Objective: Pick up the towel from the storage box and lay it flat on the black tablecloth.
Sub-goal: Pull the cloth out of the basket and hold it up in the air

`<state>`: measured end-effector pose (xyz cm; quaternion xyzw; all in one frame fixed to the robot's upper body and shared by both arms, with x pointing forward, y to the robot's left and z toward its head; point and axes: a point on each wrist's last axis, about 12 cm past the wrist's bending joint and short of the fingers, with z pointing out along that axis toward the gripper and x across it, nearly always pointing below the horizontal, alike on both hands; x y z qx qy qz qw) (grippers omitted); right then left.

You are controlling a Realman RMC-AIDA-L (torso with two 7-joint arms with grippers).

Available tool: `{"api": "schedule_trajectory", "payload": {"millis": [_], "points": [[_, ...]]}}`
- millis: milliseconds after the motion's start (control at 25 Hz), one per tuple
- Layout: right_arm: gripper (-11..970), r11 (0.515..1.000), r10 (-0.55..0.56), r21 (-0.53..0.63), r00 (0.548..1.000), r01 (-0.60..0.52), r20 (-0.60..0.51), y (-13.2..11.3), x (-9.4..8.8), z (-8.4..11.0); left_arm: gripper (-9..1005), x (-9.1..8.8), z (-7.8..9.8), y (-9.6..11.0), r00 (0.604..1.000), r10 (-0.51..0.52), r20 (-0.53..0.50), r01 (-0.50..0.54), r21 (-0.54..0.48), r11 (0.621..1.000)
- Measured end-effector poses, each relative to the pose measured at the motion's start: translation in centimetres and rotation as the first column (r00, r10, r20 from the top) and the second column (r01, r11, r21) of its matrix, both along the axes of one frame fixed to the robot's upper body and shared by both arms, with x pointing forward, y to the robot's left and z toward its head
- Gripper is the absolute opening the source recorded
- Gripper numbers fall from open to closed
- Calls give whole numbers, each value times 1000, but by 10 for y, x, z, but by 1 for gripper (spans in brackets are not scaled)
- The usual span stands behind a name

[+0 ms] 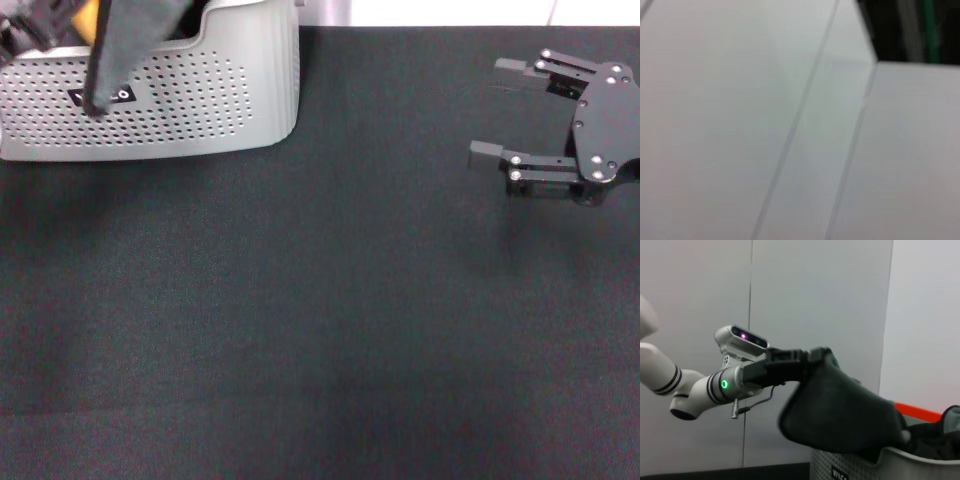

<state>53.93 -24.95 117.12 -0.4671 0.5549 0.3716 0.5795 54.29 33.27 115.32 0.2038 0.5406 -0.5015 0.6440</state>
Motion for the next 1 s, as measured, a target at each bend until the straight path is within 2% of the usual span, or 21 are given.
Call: {"api": "schedule_trajectory", "payload": {"millis": [80, 200, 400, 600, 800, 1000], "points": [[826, 1000, -8, 14, 1000, 8, -8, -3, -1, -1, 2, 3, 6, -4, 999, -48, -20, 47, -42, 998], [826, 1000, -12, 22, 1000, 12, -20, -4, -1, -4, 2, 12, 13, -12, 993, -109, -42, 107, -52, 993], [825, 1000, 9, 30, 999, -8, -32, 3, 5, -5, 2, 13, 12, -12, 990, -127, -63, 125, -34, 992], [825, 1000, 10, 24, 1000, -9, -26, 4, 6, -5, 2, 18, 15, -21, 983, -171, -70, 170, -17, 985], [826, 1000, 11, 20, 1000, -11, -21, 5, 6, -7, 2, 31, 30, -41, 942, -323, -84, 314, -109, 943], [825, 1000, 7, 19, 1000, -7, -19, 3, 7, -9, 2, 40, 38, -62, 893, -435, -115, 434, -41, 900]]}}
